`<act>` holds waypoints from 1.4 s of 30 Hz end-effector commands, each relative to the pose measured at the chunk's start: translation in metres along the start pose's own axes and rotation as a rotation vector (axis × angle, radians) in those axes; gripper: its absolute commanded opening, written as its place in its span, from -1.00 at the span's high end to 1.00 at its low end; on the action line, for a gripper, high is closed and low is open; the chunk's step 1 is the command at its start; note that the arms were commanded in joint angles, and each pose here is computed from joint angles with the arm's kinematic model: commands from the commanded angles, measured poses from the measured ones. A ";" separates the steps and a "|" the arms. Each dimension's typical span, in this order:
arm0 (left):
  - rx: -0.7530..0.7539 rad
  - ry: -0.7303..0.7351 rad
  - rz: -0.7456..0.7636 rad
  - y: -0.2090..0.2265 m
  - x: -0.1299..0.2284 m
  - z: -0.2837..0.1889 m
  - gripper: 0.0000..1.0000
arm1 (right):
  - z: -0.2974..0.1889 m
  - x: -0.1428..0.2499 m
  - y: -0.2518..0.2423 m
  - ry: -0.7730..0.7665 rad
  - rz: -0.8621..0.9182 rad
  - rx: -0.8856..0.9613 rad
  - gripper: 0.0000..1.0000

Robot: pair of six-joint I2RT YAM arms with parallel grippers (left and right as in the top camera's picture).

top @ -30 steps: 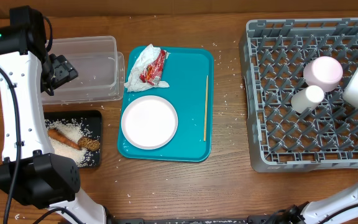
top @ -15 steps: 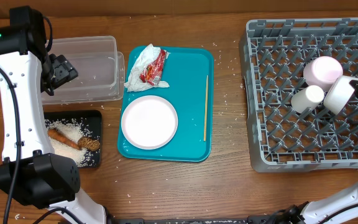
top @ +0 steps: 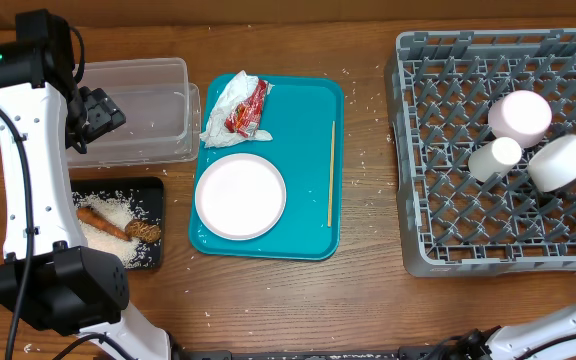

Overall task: Sort waste into correct bins and load items into the dishwasher
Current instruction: 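Release the white bowl and withdraw the right gripper from the rack, then move the right gripper over the white plate on the teal tray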

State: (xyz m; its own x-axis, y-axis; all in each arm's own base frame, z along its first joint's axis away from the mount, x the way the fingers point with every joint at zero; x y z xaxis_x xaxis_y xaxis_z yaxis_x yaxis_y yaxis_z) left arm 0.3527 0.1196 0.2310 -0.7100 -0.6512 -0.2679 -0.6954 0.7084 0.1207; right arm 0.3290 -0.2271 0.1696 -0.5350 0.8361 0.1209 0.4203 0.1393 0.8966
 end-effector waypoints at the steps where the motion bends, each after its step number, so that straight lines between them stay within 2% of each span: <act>1: 0.021 -0.030 0.009 -0.004 -0.001 -0.011 -1.00 | -0.016 -0.004 0.002 -0.050 0.021 0.057 0.65; 6: 0.021 -0.030 0.009 -0.004 -0.001 -0.011 -0.99 | -0.033 -0.003 0.012 -0.098 0.000 0.084 0.49; 12: 0.021 -0.030 0.009 -0.004 -0.001 -0.011 -1.00 | -0.066 0.001 0.030 -0.245 -0.018 0.289 0.35; 16: 0.021 -0.030 0.009 -0.004 -0.001 -0.011 -1.00 | -0.085 0.014 0.057 -0.344 -0.077 0.346 0.26; 17: 0.021 -0.030 0.009 -0.004 -0.001 -0.011 -1.00 | -0.088 0.018 0.066 -0.361 -0.107 0.344 0.19; 20: 0.021 -0.030 0.008 -0.003 -0.001 -0.011 -0.99 | -0.089 0.031 0.089 -0.396 -0.170 0.340 -0.30; 24: 0.021 -0.030 0.008 -0.004 -0.001 -0.011 -1.00 | -0.078 0.041 0.105 -0.413 -0.225 0.377 -0.38; 28: 0.021 -0.030 0.009 -0.004 -0.001 -0.011 -1.00 | -0.061 0.036 0.097 -0.452 -0.228 0.528 -0.65; 32: 0.021 -0.030 0.009 -0.004 -0.001 -0.011 -0.99 | -0.042 0.031 0.080 -0.477 -0.213 0.706 -0.64; 36: 0.021 -0.030 0.009 -0.004 -0.001 -0.011 -0.99 | -0.031 0.024 0.061 -0.499 -0.162 0.839 -0.45; 40: 0.021 -0.030 0.009 -0.004 -0.001 -0.011 -1.00 | -0.009 0.021 0.043 -0.413 -0.124 0.846 -0.33; 42: 0.021 -0.030 0.009 -0.004 -0.001 -0.011 -0.99 | 0.004 0.027 0.041 -0.334 -0.138 0.817 -0.33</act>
State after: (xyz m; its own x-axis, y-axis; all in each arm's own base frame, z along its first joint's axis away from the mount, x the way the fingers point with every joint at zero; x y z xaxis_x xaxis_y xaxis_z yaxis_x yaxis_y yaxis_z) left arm 0.3527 0.1197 0.2311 -0.7099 -0.6512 -0.2682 -0.6954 0.7084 0.1205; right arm 0.3317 -0.2009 0.2182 -0.4095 0.8783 -0.2467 0.8297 0.4710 0.2997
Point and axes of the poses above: each gripper's point midway between its finger pads, its own z axis out along the fingers, its own y axis along the line the jaws close on, x = y × z, the point moved 1 cm from there along -z, back along the fingers, and after that the axes turned 1 degree about -z, right-handed, at the moved point
